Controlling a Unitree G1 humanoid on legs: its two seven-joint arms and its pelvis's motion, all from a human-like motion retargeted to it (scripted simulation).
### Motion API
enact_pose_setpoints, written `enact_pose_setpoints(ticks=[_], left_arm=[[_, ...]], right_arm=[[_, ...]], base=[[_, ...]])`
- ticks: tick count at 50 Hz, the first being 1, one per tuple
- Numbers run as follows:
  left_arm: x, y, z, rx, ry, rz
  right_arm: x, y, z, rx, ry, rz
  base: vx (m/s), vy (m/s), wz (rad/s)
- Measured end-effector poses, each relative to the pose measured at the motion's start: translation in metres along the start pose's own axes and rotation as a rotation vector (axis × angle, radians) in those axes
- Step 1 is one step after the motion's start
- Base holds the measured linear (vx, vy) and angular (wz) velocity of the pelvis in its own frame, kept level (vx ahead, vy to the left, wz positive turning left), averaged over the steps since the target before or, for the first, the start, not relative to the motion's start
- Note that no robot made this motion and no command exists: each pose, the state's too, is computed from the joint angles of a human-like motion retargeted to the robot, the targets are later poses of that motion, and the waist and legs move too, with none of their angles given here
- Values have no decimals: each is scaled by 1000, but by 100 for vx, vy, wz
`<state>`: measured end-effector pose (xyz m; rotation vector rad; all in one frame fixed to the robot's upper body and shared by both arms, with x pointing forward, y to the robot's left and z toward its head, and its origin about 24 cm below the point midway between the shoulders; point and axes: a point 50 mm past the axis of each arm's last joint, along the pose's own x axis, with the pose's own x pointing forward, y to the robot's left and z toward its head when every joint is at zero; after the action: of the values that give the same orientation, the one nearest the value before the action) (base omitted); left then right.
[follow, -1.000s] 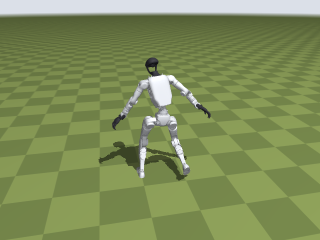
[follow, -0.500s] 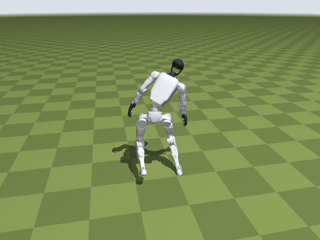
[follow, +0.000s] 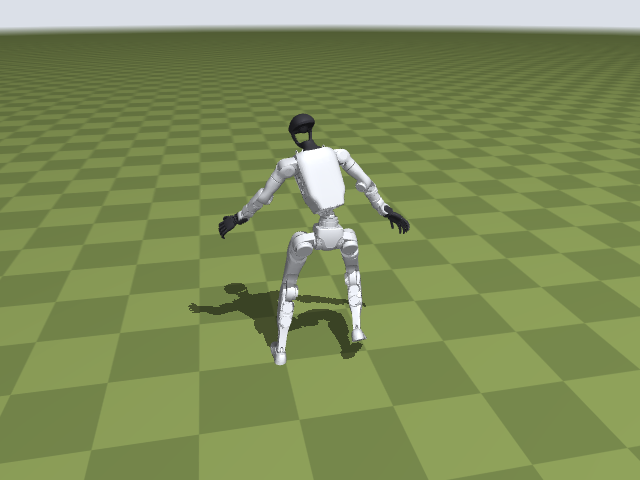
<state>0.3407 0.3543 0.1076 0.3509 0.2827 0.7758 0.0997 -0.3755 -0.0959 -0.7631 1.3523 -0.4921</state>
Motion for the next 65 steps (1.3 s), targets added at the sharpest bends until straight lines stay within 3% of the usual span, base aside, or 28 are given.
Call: enact_pose_setpoints(ticks=[5, 10, 13, 16, 20, 24, 28, 33, 37, 40, 45, 48, 54, 57, 60, 63, 65], left_arm=[[-45, -68, -55, 66, -21, -369], [-103, -96, -137, -53, 179, -688], [-140, -91, -197, -164, 429, -686], [-178, -70, -250, -110, 601, -582], [-225, -29, -307, 144, 754, -519], [-240, 18, -335, 215, 909, -547], [-203, 63, -329, 314, 915, -529], [-112, 130, -272, 484, 780, -266], [-28, 163, -160, 725, 518, -108], [13, 139, -53, 800, 180, 7], [8, 30, 73, 463, -299, -6], [-30, -44, 104, 192, -487, -246], [-125, -126, 76, 241, -812, -748], [-154, -129, 49, 232, -855, -863], [-162, -116, -7, 104, -681, -826], [-159, -90, -104, -15, -239, -545], [-168, -71, -173, 11, 90, -466]], right_arm=[[-15, -69, 108, 228, -370, 0], [-107, -127, 247, 103, -894, -77], [-194, -146, 308, 9, -1202, -305], [-295, -138, 349, 100, -1516, -505], [-364, -94, 365, 239, -1742, -396], [-319, -63, 363, 80, -1639, 19], [-189, -69, 314, -21, -1208, 242], [-32, -58, 151, 115, -472, 105], [4, -16, -9, 33, -6, 107], [-7, 16, -99, -103, 158, 225], [-34, 58, -154, -94, 235, 521], [-37, 67, -153, -9, 265, 598], [-14, 35, -103, -242, 86, 401], [0, -4, -49, -306, -84, 197], [3, -64, 28, -240, -222, -109], [-27, -119, 127, 27, -339, -495], [-61, -132, 185, 315, -463, -535]], base=[[75, -15, -12], [85, -20, -25], [86, -18, -53], [76, -8, -114], [62, 5, -94], [57, 12, 55], [60, 11, 172], [66, 12, 213], [67, -2, 253], [61, -7, 285], [58, -15, 315], [60, -21, 244], [66, -27, 231], [47, -30, 180], [35, -17, 65], [33, 4, 53], [33, 16, 86]])
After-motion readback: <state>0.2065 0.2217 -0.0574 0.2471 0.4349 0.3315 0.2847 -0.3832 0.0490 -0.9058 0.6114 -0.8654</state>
